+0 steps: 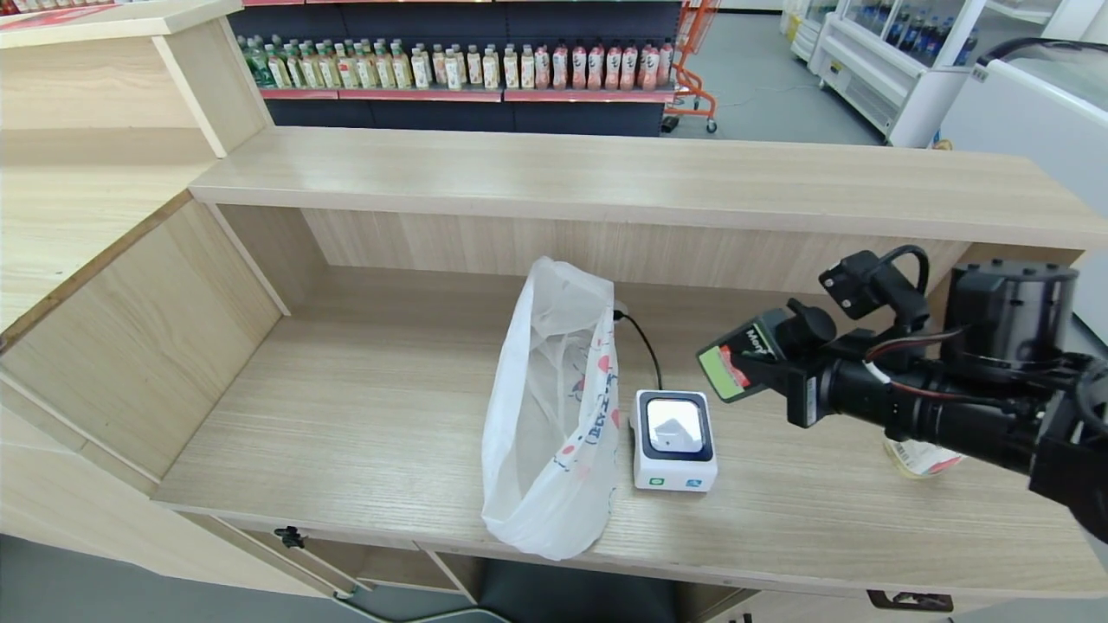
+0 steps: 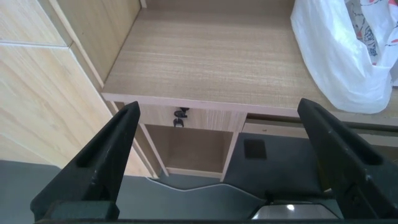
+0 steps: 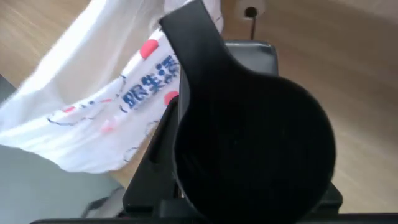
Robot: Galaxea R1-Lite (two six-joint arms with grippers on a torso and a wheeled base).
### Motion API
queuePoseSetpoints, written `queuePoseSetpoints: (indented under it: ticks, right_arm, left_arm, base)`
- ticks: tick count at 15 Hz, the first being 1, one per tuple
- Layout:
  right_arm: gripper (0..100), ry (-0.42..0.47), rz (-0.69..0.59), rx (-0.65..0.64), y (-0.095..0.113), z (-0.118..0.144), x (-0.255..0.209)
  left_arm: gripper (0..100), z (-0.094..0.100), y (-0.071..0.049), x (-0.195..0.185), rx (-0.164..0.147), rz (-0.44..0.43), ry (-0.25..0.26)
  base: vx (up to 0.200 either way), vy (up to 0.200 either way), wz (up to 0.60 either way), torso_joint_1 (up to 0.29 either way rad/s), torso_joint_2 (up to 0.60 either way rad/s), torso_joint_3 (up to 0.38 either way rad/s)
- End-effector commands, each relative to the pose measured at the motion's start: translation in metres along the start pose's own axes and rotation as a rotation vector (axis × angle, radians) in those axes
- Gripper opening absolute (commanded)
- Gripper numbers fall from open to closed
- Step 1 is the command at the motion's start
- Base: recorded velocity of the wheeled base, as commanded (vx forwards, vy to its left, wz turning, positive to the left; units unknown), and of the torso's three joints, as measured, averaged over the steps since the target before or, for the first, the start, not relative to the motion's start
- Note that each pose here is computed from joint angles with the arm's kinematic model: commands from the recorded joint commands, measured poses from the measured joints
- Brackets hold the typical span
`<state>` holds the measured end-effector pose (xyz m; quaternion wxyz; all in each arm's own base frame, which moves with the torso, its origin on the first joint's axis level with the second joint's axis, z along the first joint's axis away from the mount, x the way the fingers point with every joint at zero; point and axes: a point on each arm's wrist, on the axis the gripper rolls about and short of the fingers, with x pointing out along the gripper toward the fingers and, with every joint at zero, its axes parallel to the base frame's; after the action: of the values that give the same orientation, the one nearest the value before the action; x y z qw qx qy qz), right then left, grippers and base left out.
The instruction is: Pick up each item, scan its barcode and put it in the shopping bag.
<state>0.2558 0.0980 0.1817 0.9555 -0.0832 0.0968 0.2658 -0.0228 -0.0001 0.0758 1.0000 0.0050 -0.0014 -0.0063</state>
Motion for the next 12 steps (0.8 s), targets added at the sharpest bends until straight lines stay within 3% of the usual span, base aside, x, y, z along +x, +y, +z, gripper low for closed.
queuePoseSetpoints:
  ticks: [1,2,8,10,12]
  right_arm:
    - [0,-0.051,-0.07,-0.066,0.002,0.012,-0.029]
    - [0,-0.05,-0.075,-0.068,0.003,0.012,-0.029]
    - [0,-0.083,0.116,-0.068,0.023,0.02,-0.016]
    - [0,-0.063,0.159,-0.042,0.033,0.019,0.003]
    - [0,-0.063,0.181,0.093,0.037,0.028,0.021]
  left_arm:
    - [100,0.0,0.0,0.0,-0.001,0.0,0.001]
    - [100,0.0,0.0,0.0,-0.001,0.0,0.001]
    - [100,0.0,0.0,0.0,-0.001,-0.001,0.001]
    - [100,0.0,0.0,0.0,-0.001,-0.001,0.001]
    - [100,0.0,0.0,0.0,-0.005,-0.001,0.001]
  base:
    - [0.0,0.0,0.0,0.0,0.0,0.0]
    - [0.0,0.0,0.0,0.0,0.0,0.0]
    - [0.0,0.2,0.0,0.003,0.0,0.002]
    - [0.0,0.0,0.0,0.0,0.0,0.0]
    - [0.0,0.0,0.0,0.0,0.0,0.0]
